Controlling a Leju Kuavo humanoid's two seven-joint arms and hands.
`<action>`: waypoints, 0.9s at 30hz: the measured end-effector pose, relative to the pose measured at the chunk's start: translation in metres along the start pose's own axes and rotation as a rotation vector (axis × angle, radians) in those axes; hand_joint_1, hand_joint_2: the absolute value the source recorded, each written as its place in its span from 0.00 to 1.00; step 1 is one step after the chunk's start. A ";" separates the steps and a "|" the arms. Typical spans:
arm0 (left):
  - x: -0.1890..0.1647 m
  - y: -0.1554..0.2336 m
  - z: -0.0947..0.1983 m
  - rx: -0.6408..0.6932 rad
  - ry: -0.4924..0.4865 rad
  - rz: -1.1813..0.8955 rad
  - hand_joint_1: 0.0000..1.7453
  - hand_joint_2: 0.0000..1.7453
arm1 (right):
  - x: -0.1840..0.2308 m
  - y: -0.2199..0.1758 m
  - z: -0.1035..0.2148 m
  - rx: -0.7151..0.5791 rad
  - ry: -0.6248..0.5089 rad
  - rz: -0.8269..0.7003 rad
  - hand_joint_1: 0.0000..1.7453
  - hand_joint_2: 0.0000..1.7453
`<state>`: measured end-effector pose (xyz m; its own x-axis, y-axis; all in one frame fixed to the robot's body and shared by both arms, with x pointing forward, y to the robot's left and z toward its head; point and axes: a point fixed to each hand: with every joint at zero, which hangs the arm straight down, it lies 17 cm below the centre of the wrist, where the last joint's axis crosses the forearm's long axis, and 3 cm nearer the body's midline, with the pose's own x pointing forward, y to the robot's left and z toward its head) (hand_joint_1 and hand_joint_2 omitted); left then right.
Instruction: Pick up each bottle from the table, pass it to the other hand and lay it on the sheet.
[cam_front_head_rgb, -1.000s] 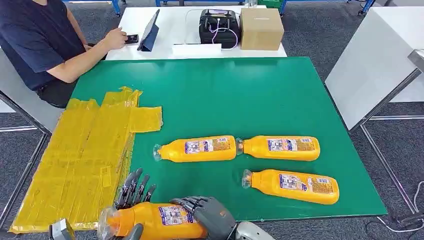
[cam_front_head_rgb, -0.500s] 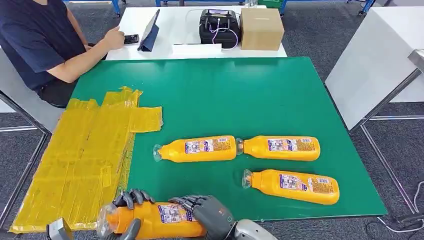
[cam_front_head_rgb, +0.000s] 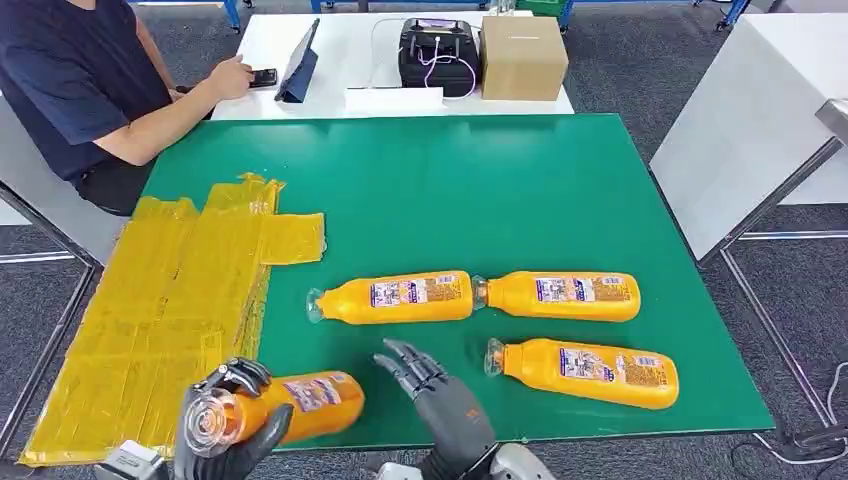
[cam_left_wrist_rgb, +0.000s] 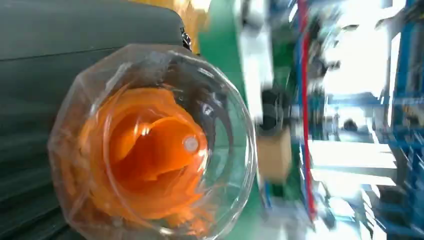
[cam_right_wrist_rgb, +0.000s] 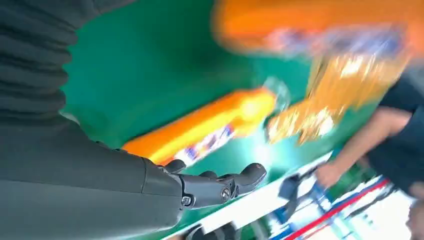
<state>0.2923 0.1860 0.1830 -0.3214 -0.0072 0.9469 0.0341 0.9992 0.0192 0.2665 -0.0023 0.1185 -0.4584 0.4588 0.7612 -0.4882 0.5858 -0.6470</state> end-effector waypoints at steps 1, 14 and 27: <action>0.003 0.008 -0.003 0.019 -0.016 -0.057 1.00 1.00 | -0.002 -0.007 0.001 -0.019 0.009 0.002 0.00 0.00; 0.032 0.079 -0.015 0.218 -0.156 -0.836 1.00 1.00 | -0.018 -0.057 0.013 -0.128 0.061 0.056 0.00 1.00; -0.041 0.074 -0.025 0.071 -0.029 -1.196 1.00 1.00 | -0.053 -0.083 -0.001 -0.073 0.118 0.094 0.00 1.00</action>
<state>0.3321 0.2588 0.1538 -0.1348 -0.9331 0.3333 -0.3528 0.3595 0.8639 0.3323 -0.0751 0.1317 -0.4065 0.5865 0.7005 -0.3899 0.5820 -0.7136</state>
